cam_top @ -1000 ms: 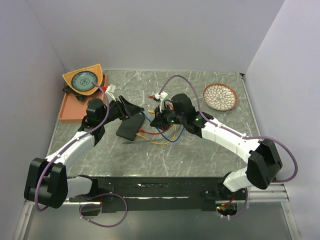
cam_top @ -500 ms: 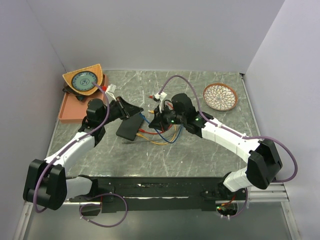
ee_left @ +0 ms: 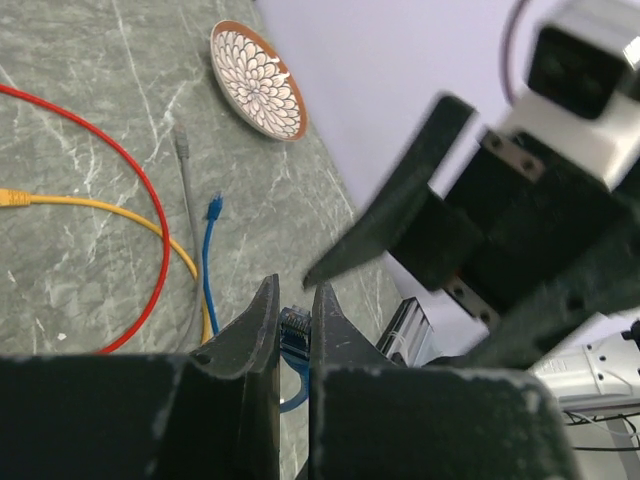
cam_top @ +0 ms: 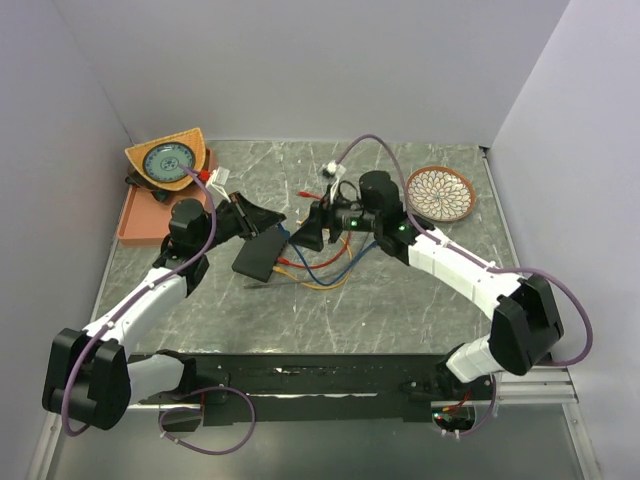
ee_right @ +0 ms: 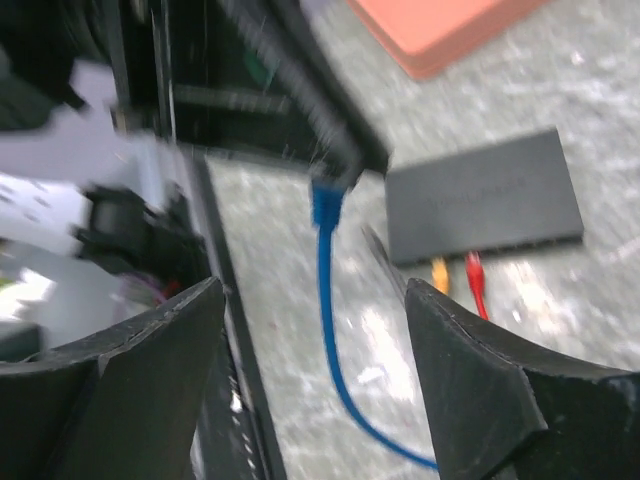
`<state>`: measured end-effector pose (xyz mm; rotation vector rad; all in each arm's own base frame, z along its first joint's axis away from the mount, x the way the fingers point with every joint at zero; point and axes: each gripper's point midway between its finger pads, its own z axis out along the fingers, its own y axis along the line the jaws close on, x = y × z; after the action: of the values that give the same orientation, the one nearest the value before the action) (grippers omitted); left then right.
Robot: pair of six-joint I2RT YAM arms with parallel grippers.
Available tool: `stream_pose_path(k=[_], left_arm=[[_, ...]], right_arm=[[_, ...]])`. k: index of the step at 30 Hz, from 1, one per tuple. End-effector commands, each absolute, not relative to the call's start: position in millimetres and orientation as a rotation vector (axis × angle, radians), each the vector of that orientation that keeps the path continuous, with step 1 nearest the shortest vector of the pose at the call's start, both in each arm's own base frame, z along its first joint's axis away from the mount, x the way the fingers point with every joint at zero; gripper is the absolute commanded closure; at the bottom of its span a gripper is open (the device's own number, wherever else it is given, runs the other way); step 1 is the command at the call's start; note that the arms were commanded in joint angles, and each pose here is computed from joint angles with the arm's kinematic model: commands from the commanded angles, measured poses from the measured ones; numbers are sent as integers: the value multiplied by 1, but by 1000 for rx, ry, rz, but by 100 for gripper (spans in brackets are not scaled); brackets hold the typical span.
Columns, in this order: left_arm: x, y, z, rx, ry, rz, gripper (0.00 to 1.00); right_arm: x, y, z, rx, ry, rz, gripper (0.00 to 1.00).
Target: Insert the plug into the switch port
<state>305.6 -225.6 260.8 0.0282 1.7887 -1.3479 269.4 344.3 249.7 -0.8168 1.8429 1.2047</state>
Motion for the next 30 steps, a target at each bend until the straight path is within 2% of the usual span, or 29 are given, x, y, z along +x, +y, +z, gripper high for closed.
stream_pose_path(k=[1, 6, 20, 30], left_arm=[[298, -229, 290, 119, 1688, -1347, 99], [295, -231, 294, 134, 1680, -1353, 99], [296, -230, 297, 130, 1676, -1346, 99], [294, -230, 304, 133, 1660, -1347, 99]], right_arm=[[276, 355, 299, -777, 1679, 1473, 19], [277, 365, 298, -779, 1680, 1604, 21], [278, 373, 293, -785, 1688, 1672, 49], [278, 377, 282, -781, 1725, 1651, 50]])
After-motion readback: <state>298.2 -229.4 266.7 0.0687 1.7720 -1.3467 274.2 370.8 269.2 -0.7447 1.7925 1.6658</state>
